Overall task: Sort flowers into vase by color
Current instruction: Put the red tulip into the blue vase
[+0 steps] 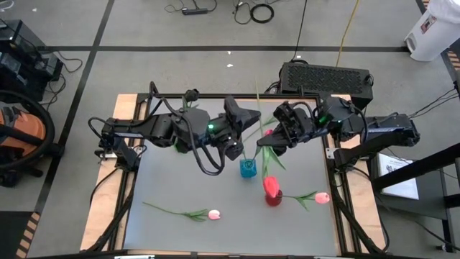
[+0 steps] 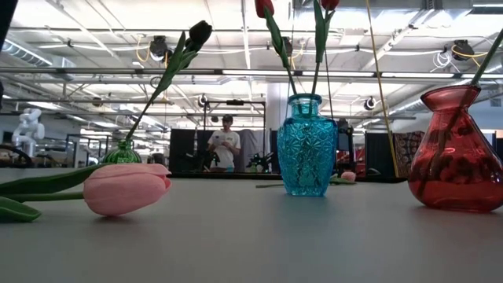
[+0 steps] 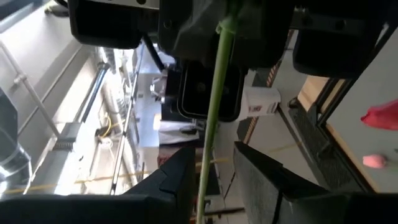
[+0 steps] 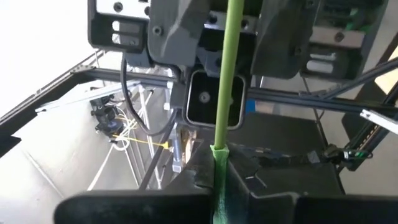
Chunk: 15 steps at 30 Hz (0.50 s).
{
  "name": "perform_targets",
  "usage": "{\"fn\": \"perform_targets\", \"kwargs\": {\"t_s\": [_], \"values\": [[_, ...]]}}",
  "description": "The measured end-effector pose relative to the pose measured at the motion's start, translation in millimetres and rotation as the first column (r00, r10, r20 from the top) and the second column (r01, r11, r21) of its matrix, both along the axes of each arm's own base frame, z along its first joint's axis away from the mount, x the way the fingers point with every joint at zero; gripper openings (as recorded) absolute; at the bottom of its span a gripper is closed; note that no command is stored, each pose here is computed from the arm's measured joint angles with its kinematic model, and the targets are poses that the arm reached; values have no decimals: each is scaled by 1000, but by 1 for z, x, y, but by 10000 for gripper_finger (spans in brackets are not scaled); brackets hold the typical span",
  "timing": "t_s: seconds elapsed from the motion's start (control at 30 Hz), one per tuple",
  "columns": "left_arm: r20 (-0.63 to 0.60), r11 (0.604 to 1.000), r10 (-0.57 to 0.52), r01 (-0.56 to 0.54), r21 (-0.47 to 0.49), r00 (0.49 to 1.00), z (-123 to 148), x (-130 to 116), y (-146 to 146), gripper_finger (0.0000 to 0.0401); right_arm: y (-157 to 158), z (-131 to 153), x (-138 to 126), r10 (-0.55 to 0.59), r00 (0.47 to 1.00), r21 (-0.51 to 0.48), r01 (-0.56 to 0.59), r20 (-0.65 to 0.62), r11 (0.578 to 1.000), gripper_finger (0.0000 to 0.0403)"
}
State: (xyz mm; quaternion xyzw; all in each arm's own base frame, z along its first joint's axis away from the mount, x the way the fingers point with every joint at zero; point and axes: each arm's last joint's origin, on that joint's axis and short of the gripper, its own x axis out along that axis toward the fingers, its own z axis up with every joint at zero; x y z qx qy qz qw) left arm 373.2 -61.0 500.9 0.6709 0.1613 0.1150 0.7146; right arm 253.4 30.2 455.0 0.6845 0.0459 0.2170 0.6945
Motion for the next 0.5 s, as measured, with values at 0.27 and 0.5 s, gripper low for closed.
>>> {"fn": "perform_targets", "kwargs": {"t_s": [0.27,0.5], "values": [[-1,999,-48,48,-5,999,0,0,-1,116,4,0,0,18,1000,7,-18,-3,1000,1],[7,981,-191,191,-17,982,1,2,-5,116,10,0,-1,49,999,19,-48,-9,999,1]]}}
